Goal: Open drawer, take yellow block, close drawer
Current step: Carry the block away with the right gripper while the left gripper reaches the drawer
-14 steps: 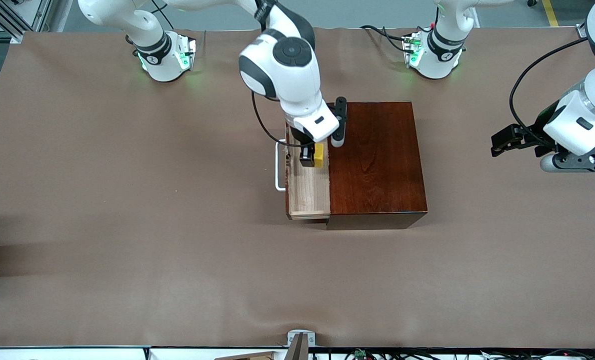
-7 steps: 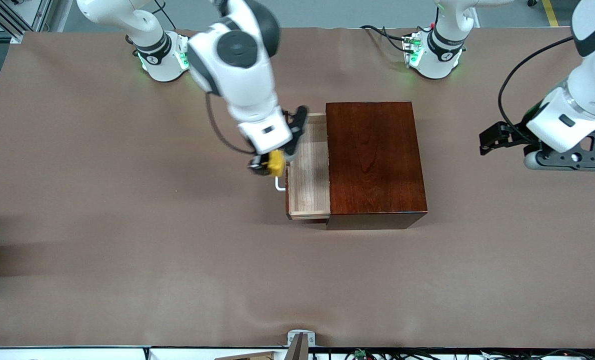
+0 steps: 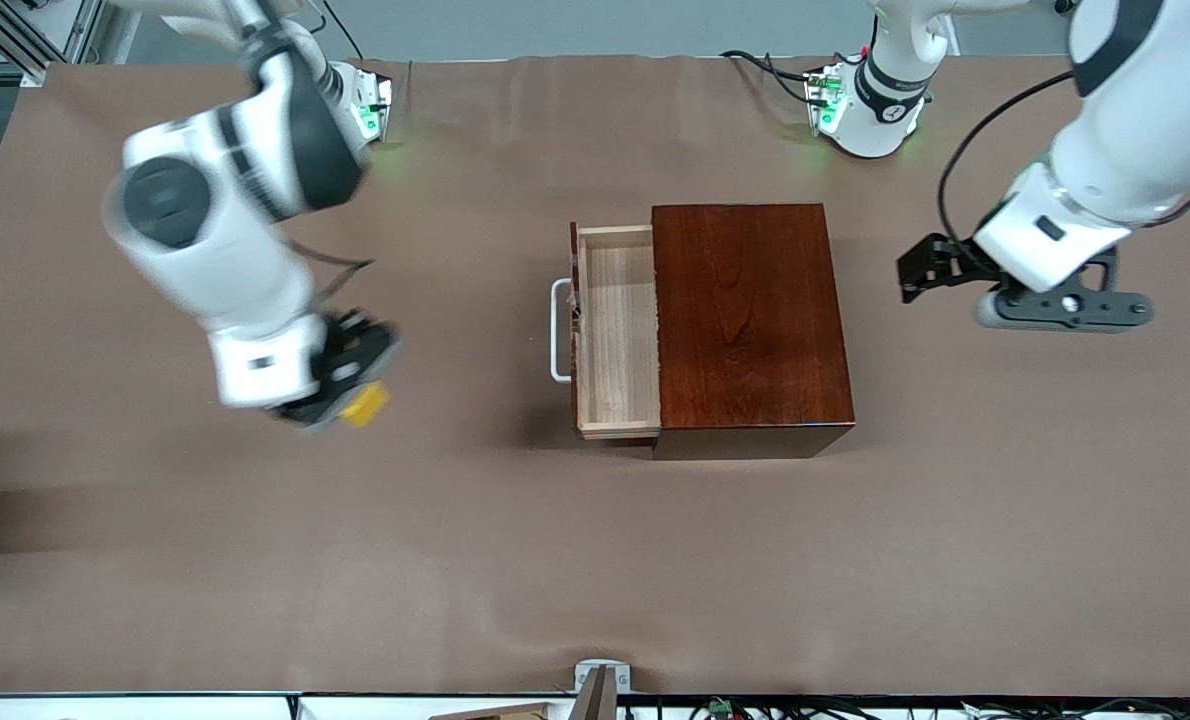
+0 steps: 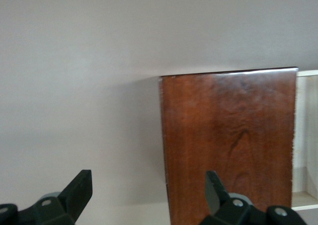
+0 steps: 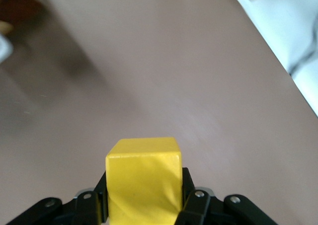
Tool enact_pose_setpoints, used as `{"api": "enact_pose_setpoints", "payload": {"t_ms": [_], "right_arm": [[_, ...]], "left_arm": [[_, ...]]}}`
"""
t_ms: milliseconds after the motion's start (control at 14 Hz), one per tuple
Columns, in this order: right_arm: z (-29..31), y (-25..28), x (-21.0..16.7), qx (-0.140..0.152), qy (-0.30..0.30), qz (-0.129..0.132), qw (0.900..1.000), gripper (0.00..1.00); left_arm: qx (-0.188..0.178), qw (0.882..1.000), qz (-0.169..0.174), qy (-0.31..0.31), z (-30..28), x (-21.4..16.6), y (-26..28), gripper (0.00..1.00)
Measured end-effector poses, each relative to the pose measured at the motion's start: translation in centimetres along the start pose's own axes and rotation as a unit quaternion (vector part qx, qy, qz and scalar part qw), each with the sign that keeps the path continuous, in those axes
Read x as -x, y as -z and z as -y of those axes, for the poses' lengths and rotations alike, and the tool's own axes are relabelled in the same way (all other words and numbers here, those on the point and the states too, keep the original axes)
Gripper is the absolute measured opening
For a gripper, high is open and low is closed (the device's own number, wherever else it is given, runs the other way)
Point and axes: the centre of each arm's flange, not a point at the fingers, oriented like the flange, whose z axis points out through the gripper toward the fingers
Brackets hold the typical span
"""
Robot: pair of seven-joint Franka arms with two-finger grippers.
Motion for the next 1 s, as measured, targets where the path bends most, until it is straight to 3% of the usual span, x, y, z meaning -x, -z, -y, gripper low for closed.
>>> {"api": "enact_pose_setpoints", "payload": {"t_ms": [286, 573, 859, 1002], "right_arm": [[-7.5, -1.8, 6.3, -0.007, -0.074, 0.018, 0.997, 0.56], [-11.3, -4.0, 11.0, -0.018, -0.152, 0.038, 0.988, 0.56], [-12.8, -6.1, 14.0, -0.027, -0.252, 0.058, 0.966, 0.56], [-13.0, -7.5, 15.2, -0.032, -0.307, 0.072, 0.948, 0.56]], "left_arm": [[0.008, 0.998, -0.008, -0.060, -7.4, 1.0, -1.2, 1.00], [0.011, 0.988, 0.002, -0.155, -18.4, 5.4, -2.7, 1.00], [-0.018, 0.974, 0.006, -0.228, -25.4, 9.5, -4.7, 1.00], [-0.016, 0.957, 0.011, -0.289, -27.5, 10.1, -6.3, 1.00]]}}
